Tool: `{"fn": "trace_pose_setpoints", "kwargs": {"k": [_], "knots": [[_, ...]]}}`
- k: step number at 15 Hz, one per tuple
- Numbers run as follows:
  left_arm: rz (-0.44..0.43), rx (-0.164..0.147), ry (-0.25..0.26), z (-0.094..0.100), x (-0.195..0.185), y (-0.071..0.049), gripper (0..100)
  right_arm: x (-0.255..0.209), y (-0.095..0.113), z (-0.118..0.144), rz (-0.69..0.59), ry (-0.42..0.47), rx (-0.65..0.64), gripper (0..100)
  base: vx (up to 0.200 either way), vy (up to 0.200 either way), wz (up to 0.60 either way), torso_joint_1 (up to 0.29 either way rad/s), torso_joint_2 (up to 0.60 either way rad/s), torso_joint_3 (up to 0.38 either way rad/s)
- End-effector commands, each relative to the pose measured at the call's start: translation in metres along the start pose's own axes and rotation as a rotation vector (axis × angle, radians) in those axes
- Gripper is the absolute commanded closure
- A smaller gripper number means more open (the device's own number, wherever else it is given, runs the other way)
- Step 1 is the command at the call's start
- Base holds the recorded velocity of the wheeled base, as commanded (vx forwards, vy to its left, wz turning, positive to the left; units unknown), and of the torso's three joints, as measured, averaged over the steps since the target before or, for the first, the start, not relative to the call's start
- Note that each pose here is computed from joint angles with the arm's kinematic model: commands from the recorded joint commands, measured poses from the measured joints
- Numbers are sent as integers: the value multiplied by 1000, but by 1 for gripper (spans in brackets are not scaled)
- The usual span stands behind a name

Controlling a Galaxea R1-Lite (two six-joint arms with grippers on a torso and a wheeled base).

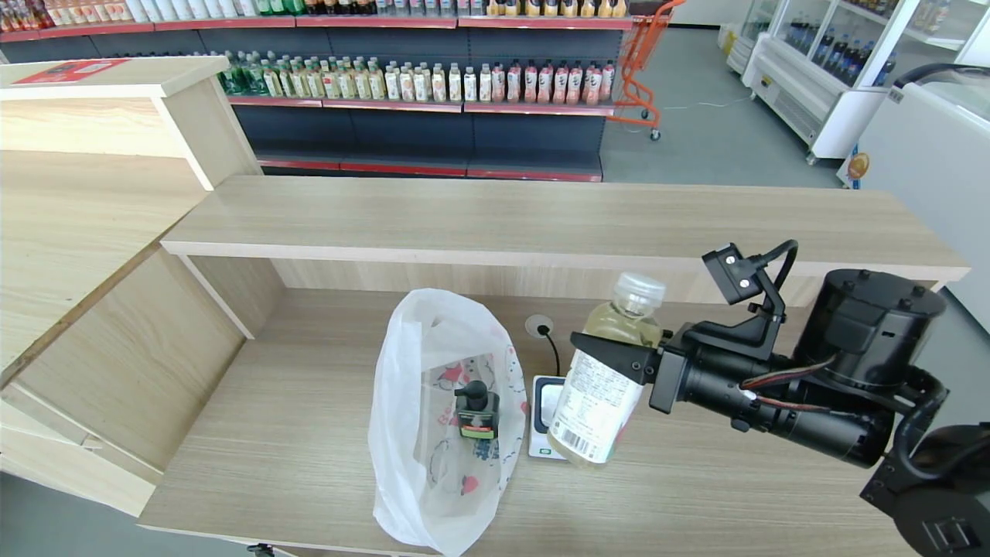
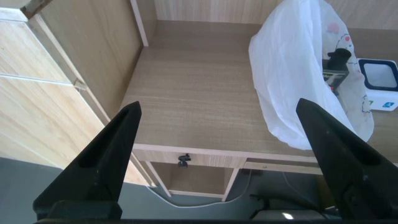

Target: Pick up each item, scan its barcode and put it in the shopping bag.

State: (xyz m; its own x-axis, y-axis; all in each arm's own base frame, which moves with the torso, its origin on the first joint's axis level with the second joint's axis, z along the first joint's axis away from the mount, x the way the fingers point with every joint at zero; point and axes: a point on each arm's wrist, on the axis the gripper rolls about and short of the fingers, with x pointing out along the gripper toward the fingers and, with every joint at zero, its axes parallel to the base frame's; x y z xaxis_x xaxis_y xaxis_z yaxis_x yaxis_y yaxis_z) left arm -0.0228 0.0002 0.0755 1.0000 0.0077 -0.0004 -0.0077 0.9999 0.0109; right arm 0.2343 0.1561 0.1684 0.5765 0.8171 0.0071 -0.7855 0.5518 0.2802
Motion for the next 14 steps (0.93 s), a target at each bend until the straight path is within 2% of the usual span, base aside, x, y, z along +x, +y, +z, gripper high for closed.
{"fn": "trace_pose_setpoints", "kwargs": {"k": [1,3,7,10,14], "knots": [[0,1,0,0,0,0,0,-2,1,-2,2,7,2,100,0,0,0,0,0,0],[2,-2,0,0,0,0,0,-3,1,-4,-7,14,8,100,0,0,0,0,0,0],[0,-3,0,0,0,0,0,-2,3,-6,-35,13,62,100,0,200,0,1,-1,4],[2,0,0,0,0,0,0,1,5,-18,-45,51,129,100,0,200,0,9,9,1],[2,-3,0,0,0,0,0,12,-4,-39,-86,114,164,100,0,0,0,0,0,0]]}}
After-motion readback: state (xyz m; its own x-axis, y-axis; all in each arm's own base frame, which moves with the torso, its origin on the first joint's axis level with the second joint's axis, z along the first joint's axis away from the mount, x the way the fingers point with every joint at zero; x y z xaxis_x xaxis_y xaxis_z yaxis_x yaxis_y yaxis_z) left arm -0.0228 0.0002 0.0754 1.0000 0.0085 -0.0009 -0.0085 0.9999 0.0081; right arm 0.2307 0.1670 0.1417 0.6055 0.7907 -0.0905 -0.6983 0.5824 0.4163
